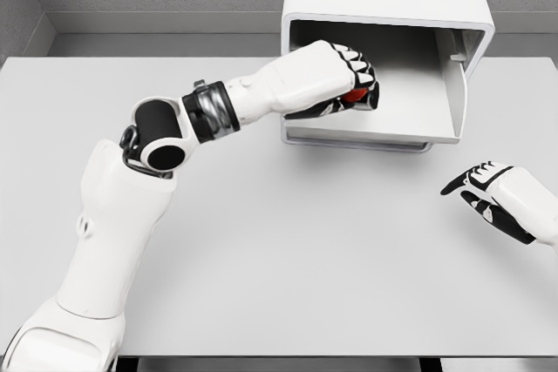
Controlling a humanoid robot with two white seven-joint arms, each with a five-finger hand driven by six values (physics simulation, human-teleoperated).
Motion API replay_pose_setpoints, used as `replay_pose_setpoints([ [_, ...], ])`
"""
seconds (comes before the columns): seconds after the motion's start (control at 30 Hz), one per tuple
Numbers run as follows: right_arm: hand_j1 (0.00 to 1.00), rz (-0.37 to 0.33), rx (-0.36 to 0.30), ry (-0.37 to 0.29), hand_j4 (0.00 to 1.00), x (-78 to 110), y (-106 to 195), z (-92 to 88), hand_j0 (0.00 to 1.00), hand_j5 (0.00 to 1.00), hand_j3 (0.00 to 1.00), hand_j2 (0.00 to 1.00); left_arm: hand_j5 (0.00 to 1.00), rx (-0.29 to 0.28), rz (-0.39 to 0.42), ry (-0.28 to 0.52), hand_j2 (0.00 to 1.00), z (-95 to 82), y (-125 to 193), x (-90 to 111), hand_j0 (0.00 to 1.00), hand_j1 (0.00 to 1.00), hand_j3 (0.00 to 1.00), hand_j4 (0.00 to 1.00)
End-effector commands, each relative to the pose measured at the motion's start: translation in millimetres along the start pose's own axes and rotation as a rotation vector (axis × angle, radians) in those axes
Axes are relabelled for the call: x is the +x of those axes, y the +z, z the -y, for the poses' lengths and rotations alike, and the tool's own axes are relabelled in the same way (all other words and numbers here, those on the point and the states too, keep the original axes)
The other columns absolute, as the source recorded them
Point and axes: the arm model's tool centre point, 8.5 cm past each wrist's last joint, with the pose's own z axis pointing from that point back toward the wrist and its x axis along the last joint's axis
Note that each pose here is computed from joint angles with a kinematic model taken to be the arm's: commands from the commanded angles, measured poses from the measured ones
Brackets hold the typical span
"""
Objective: Slide open multi-storey tabletop storage cabinets and put open load switch and slide close multi-storey tabletop storage cabinets
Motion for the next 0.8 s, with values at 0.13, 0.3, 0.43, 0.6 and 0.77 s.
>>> replay_pose_setpoints([
  [0.13,0.49,0.000,-0.004,-0.005,0.49,0.0,0.0,0.7,0.49,0.49,0.49,0.49,0.50,-0.011,0.007,0.013,0.50,4.6,-3.1,0.8,0.50,0.50,0.50,0.50],
  [0.3,0.49,0.002,-0.006,-0.003,0.49,0.0,-0.7,1.7,0.49,0.49,0.49,0.49,0.58,-0.016,0.002,0.021,0.58,7.4,-2.6,-1.1,0.58,0.58,0.58,0.58],
  [0.43,0.50,0.002,-0.006,-0.003,0.50,0.0,-0.7,1.7,0.50,0.50,0.50,0.50,0.67,-0.017,-0.002,0.025,0.67,8.1,-2.0,-2.7,0.67,0.67,0.67,0.67],
  [0.6,0.51,0.000,-0.006,-0.004,0.51,-0.4,-0.5,1.4,0.51,0.51,0.51,0.51,0.70,-0.017,-0.005,0.025,0.70,7.7,-2.0,-4.0,0.70,0.70,0.70,0.70],
  [0.77,0.51,0.000,-0.006,-0.004,0.51,-0.5,-0.5,1.4,0.51,0.51,0.51,0.51,0.78,-0.017,-0.005,0.025,0.78,7.7,-2.0,-4.0,0.78,0.78,0.78,0.78],
])
